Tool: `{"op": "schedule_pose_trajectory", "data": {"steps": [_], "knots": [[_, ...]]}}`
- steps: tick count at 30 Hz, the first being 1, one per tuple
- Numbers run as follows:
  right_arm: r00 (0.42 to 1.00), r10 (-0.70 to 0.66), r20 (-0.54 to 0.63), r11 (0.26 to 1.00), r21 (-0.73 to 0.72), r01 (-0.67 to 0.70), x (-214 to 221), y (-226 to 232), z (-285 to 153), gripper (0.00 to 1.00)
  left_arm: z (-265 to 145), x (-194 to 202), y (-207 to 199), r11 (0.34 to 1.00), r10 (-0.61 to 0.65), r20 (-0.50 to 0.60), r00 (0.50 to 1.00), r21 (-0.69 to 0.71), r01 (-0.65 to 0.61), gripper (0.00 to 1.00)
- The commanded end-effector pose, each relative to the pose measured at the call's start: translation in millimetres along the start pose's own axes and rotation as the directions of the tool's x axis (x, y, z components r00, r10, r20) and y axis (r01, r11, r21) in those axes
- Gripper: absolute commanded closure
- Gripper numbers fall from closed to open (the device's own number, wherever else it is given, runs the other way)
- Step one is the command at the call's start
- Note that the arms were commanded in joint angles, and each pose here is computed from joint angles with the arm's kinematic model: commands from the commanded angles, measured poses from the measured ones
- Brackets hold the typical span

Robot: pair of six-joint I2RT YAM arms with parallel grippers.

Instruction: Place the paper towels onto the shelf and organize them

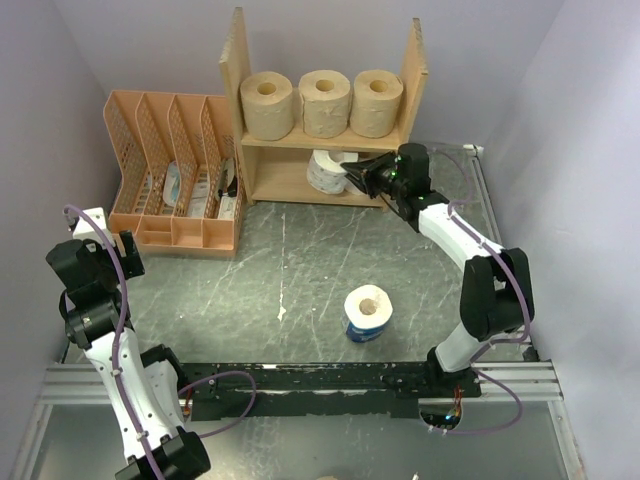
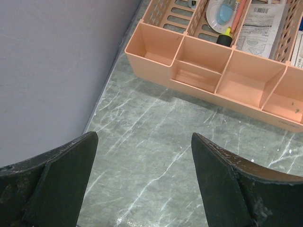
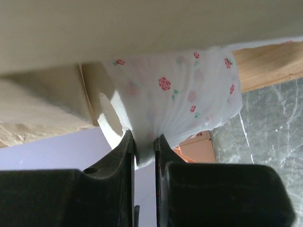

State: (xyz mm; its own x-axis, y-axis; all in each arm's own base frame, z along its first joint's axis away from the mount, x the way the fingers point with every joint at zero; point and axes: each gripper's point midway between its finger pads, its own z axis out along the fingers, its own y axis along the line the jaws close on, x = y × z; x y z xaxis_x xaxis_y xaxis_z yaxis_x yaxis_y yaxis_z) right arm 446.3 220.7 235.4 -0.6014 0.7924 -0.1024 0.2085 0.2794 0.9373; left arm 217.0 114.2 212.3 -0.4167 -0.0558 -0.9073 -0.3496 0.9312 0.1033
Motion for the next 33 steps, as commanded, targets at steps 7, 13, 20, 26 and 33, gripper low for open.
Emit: {"op": "schedule_pose_trajectory", "data": {"steps": [7, 13, 20, 26, 33], "knots": [[0.994, -0.022, -0.108, 0.999, -0.047, 0.017, 51.9, -0.9, 29.1, 1.00, -4.8, -11.3, 2.5, 1.000, -0.001, 0.033, 0.999, -0.005, 0.001, 0.08], [0.984, -0.106, -0.142, 0.993, -0.075, 0.096, 72.2, 11.2, 29.4, 1.00, -4.6, -11.4, 2.9, 1.000, -0.001, 0.032, 0.999, -0.006, 0.001, 0.08], [0.949, -0.203, -0.240, 0.975, -0.138, 0.173, 111.3, 31.3, 15.1, 1.00, -4.6, -11.2, 2.8, 1.000, -0.001, 0.032, 0.999, -0.006, 0.001, 0.08], [0.953, -0.141, -0.267, 0.989, -0.089, 0.121, 115.9, 8.7, 20.0, 1.00, -5.3, -11.8, 2.7, 1.000, -0.001, 0.035, 0.999, -0.006, 0.001, 0.08], [0.951, -0.153, -0.269, 0.988, -0.036, 0.149, 117.0, -10.9, 15.0, 1.00, -5.0, -11.8, 2.5, 1.000, -0.001, 0.035, 0.999, -0.005, 0.001, 0.07]]}}
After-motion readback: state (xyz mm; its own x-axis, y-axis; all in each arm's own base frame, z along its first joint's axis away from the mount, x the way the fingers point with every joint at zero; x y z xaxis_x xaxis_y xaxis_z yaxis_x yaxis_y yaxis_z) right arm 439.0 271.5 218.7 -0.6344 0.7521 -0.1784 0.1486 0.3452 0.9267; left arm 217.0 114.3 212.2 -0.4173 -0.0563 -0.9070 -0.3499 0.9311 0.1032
